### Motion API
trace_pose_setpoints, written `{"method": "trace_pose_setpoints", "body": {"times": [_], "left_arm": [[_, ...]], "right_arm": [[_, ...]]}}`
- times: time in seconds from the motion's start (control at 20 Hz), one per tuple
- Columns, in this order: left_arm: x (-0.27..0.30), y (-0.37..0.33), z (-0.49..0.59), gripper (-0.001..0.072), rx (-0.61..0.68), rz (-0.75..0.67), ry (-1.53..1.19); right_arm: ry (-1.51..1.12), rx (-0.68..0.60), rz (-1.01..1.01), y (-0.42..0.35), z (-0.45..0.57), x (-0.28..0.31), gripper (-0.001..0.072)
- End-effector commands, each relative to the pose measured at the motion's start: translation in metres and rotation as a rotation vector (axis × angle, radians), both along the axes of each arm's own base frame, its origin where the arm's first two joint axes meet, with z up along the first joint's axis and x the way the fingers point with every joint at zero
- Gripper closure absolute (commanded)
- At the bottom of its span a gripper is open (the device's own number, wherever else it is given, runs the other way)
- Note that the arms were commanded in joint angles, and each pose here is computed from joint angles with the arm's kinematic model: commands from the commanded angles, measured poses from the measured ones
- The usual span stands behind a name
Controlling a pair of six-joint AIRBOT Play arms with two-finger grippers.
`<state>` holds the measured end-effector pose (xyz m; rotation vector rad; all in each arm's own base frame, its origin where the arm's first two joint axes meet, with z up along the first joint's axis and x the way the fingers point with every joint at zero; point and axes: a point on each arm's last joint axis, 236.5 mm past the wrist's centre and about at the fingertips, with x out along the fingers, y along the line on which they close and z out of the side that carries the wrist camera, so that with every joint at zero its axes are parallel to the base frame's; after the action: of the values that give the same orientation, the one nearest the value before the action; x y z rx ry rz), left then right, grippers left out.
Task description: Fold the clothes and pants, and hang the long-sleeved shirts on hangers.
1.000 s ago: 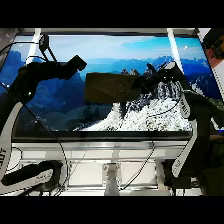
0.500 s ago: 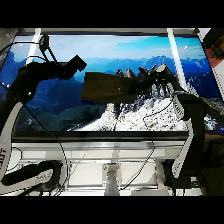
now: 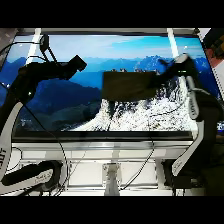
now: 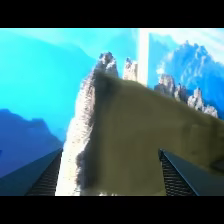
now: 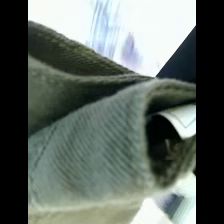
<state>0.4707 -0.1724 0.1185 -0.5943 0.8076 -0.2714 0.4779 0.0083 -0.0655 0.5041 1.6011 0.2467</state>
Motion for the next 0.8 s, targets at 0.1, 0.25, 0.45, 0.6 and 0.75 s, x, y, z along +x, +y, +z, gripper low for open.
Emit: {"method": "trace_pose_setpoints", "body": {"times": [0.1, 0.25, 0.45, 0.6, 0.75], "left_arm": [[0.000, -0.002, 0.002, 0.0022, -0.015, 0.002, 0.000], [0.000, -0.002, 0.002, 0.0022, -0.016, 0.003, -0.001], [0.000, -0.002, 0.002, 0.0022, -0.016, 0.003, -0.001], [0.001, -0.002, 0.003, 0.0022, -0.016, 0.004, -0.004], [0.001, -0.002, 0.002, 0.0022, -0.016, 0.004, -0.004]], "right_arm": [[-0.005, -0.245, -0.328, -0.210, 0.034, -0.048, 0.0683], [0.017, -0.292, -0.505, -0.293, 0.040, -0.094, 0.0683], [0.107, -0.371, -0.653, -0.360, 0.036, -0.161, 0.0683], [0.139, -0.382, -0.714, -0.381, 0.036, -0.190, 0.0683], [0.152, -0.376, -0.741, -0.386, 0.036, -0.199, 0.0679]]}}
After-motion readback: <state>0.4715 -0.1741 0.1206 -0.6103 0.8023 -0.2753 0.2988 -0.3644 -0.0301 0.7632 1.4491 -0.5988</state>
